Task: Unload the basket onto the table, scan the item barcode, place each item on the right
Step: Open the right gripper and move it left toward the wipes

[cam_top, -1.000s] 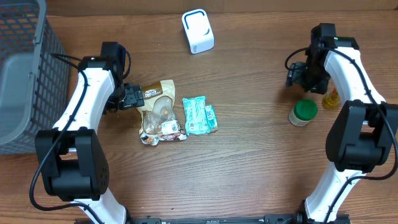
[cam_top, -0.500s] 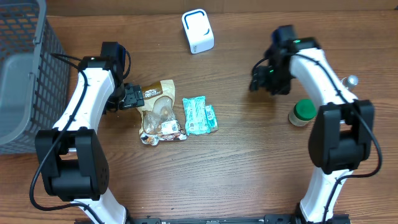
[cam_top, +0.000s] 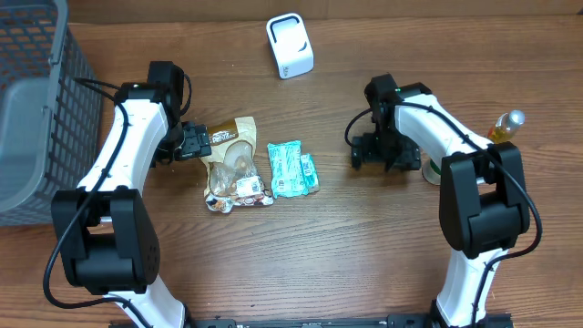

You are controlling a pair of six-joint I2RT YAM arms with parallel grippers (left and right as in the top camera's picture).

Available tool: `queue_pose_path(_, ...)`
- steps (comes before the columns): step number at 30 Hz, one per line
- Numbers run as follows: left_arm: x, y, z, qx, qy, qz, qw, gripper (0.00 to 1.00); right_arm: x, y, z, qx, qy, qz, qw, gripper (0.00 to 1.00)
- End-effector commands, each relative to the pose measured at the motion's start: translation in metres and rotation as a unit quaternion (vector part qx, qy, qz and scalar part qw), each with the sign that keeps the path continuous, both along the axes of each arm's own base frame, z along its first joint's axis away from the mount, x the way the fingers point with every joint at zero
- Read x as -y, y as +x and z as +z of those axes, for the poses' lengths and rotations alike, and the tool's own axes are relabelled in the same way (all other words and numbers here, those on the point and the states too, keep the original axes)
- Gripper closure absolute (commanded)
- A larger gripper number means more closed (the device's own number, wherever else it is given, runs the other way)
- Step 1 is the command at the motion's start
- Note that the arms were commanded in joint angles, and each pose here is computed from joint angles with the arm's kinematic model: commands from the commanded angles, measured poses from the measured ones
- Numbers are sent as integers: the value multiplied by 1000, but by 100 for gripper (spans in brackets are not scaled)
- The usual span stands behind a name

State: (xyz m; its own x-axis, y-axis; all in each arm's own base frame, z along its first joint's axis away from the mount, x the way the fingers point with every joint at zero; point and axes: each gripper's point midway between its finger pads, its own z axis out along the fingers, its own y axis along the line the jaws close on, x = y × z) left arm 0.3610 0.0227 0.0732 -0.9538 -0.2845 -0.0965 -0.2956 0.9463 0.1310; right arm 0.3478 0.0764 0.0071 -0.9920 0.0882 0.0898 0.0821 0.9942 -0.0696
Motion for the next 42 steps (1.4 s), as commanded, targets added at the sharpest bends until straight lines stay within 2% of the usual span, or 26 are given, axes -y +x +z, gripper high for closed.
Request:
queue_pose_path(1,-3,4,2,3,5,-8,1000,0,39,-2,8,4,-51,-27,998,0)
queue_pose_path(6,-3,4,2,3,5,-8,1000,1,81,-11,11,-18,-84,-68,994,0)
queue_pose_path(12,-3,4,2,3,5,-8,1000,0,121,-14,11,-23,-80,-129,988,0)
queue_pose_path(21,-3,4,2,3,5,-8,1000,0,112,-5,7,-12,6,-168,986,0)
queue_pose_path(26,-3,4,2,3,5,-8,1000,1,60,2,9,-13,102,-150,983,0)
queue_pose_path(31,-3,4,2,3,5,-8,1000,0,4,-1,13,-25,161,-105,981,0)
queue_pose_path(37,-3,4,2,3,5,-8,1000,1,-67,-3,19,-17,222,-33,974,0)
queue_pose_path(42,-3,4,2,3,5,-8,1000,0,-97,3,29,0,250,-1,968,0)
